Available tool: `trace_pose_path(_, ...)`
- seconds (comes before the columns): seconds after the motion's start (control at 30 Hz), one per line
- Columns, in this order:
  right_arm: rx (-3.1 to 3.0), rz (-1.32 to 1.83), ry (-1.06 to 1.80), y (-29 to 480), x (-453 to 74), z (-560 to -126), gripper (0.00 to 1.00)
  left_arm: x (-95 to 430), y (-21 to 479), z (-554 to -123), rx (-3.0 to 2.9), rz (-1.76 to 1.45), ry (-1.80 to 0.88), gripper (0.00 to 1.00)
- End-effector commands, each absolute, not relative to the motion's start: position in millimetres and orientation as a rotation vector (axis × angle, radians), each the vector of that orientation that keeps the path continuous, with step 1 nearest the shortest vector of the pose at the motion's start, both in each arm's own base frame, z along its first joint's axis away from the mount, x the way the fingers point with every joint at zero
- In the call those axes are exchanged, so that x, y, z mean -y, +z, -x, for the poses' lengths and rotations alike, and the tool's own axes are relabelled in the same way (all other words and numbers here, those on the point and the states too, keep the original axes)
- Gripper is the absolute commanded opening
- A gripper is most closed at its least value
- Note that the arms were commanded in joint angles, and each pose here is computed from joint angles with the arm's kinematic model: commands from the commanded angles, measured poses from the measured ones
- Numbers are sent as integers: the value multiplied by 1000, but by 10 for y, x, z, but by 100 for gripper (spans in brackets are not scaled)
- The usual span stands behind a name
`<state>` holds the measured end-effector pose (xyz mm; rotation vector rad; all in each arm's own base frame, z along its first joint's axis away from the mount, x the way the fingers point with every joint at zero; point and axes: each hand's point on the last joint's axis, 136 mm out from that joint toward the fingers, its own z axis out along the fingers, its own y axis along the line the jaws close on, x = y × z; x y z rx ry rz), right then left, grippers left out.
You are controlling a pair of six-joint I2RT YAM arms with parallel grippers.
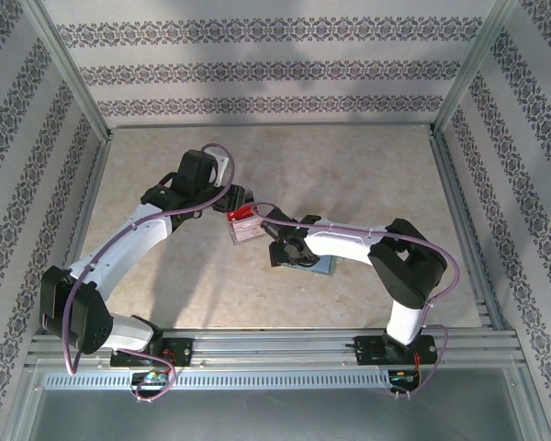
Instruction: Take the credit cards out of the card holder
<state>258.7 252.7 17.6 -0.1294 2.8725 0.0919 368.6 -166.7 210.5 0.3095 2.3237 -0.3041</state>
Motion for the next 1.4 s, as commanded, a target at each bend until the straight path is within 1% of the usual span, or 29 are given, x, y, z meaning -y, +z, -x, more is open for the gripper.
trace_pose_path(0.0,-2915,96,87,56,-2490,-2538,74,1770,2238,-3709,-2272,-267,-385,73)
trace_pose_path(0.1,-2926,91,102,11,-2472,-2508,69,1817,2271,-3719,-2259,-263,-421,73)
trace_pose_path(0.23,-2912,91,144,36,-2464,-2501,58,1862,2309,-3729,-2249,-251,-458,73)
trace_pose_path(0.47,-2854,82,301,215,-2507,-2529,52,1930,2335,-3673,-2261,-199,-496,73)
trace_pose_path(0.6,-2817,49,416,300,-2490,-2554,48,2050,2233,-3570,-2297,-208,-435,72)
trace_pose_path(0.8,-2763,12,483,445,-2316,-2534,47,2155,2067,-3479,-2315,-143,-445,70)
trace_pose_path(1.17,-2673,-87,512,626,-1903,-2482,48,2234,2142,-3472,-2267,-118,-463,71)
trace_pose_path(1.37,-2633,-170,598,588,-1738,-2463,48,2361,2033,-3463,-2291,-129,-471,71)
